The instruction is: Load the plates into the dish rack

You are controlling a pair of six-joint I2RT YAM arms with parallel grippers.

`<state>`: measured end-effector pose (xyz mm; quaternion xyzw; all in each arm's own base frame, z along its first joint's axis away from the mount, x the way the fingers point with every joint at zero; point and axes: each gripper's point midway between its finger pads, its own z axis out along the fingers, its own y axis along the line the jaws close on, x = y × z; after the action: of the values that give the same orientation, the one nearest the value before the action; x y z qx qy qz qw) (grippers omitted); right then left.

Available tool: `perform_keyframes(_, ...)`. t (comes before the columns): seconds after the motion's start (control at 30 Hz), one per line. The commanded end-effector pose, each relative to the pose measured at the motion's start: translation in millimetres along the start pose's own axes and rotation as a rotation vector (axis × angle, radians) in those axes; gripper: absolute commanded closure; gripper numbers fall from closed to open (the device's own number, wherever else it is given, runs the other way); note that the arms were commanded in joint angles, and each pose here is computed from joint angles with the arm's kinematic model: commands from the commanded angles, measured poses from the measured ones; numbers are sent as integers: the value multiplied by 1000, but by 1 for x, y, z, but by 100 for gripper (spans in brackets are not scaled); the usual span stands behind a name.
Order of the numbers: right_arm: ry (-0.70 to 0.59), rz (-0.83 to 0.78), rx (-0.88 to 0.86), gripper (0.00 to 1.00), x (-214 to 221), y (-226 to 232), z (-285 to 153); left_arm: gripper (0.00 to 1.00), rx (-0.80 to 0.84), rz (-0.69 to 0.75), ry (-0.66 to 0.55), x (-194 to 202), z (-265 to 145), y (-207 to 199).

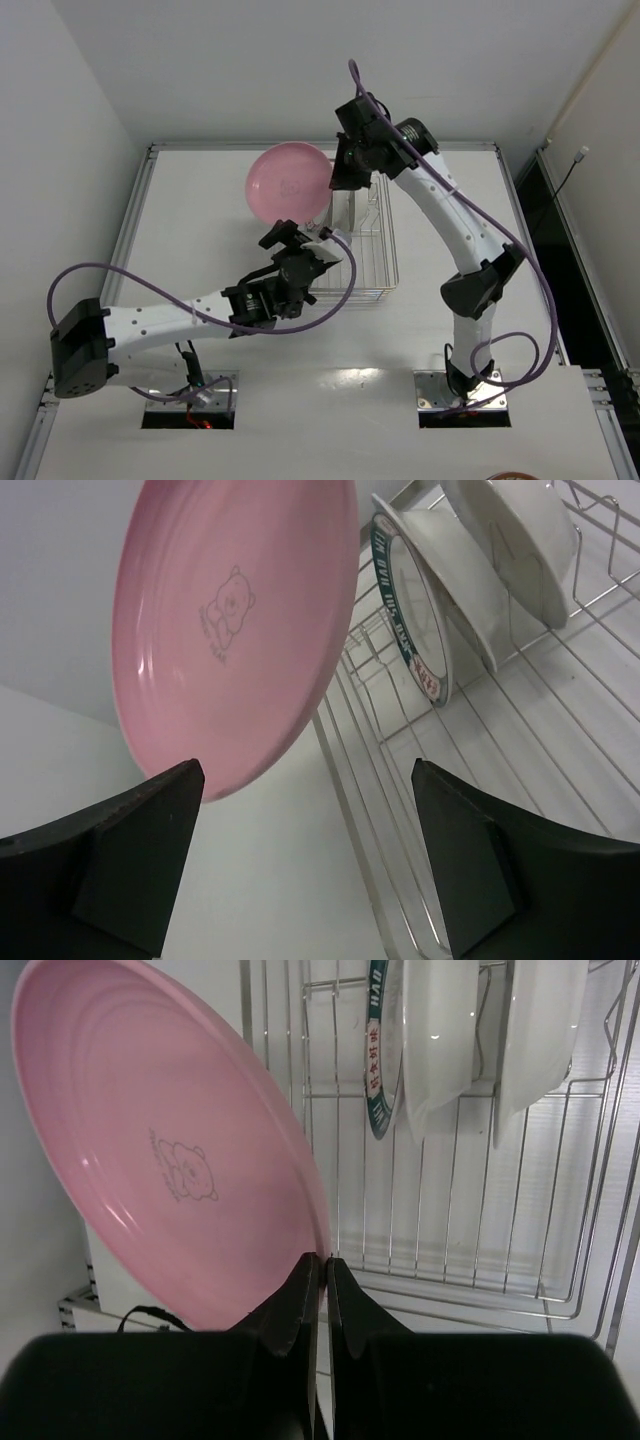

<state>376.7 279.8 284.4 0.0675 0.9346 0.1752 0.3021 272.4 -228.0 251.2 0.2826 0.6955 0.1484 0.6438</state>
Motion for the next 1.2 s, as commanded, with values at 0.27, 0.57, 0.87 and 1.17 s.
perform_keyframes(0.27,-16,41,-137,100,-8,7,-58,34,-131,-13,-61,-21,28,2)
perform_keyframes(0.57,9,32,-259,79,-10,20,-72,100,-80,-116,-60,-57,42,10)
perform_keyframes(0.87,-309,56,-310,0,-79,-12,-154,100,5,-531,-132,-117,58,84)
perform_keyframes(1.17,-279,63,-257,0,-66,-52,-148,100,461,-979,-235,-144,94,100)
